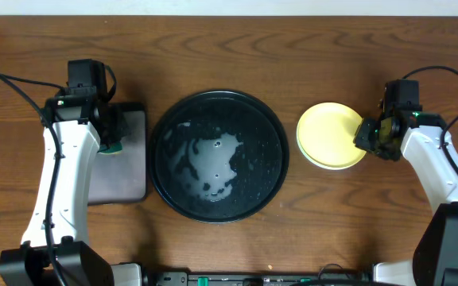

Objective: Clean dirty plates on tray and stack at the side
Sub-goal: 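Return the sponge to the holder with the left gripper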

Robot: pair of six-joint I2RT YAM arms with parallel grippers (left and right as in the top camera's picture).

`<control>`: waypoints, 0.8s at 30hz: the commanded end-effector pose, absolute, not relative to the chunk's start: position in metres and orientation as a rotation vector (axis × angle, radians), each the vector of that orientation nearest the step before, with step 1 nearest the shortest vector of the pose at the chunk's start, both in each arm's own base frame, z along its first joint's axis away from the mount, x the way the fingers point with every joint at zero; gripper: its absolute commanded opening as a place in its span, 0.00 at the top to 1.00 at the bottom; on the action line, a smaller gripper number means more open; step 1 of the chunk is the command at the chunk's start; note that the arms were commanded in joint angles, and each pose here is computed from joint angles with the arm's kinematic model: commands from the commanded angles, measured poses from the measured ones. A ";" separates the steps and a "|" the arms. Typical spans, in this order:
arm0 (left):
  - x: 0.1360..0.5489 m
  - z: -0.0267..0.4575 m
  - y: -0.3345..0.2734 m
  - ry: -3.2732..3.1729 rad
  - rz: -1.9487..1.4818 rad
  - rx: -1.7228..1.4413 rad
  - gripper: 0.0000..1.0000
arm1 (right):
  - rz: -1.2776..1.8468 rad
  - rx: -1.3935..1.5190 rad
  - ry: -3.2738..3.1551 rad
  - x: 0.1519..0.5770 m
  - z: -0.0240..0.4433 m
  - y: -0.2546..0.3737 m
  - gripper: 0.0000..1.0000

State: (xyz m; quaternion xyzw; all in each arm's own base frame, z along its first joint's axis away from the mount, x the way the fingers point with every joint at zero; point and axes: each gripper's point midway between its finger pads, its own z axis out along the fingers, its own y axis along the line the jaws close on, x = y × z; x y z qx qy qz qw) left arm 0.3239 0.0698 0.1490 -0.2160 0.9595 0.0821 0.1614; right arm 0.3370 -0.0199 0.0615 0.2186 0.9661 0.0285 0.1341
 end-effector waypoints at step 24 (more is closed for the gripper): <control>0.343 0.035 0.078 2.994 0.335 -0.582 0.67 | 0.260 0.169 2.574 0.411 0.198 0.070 0.14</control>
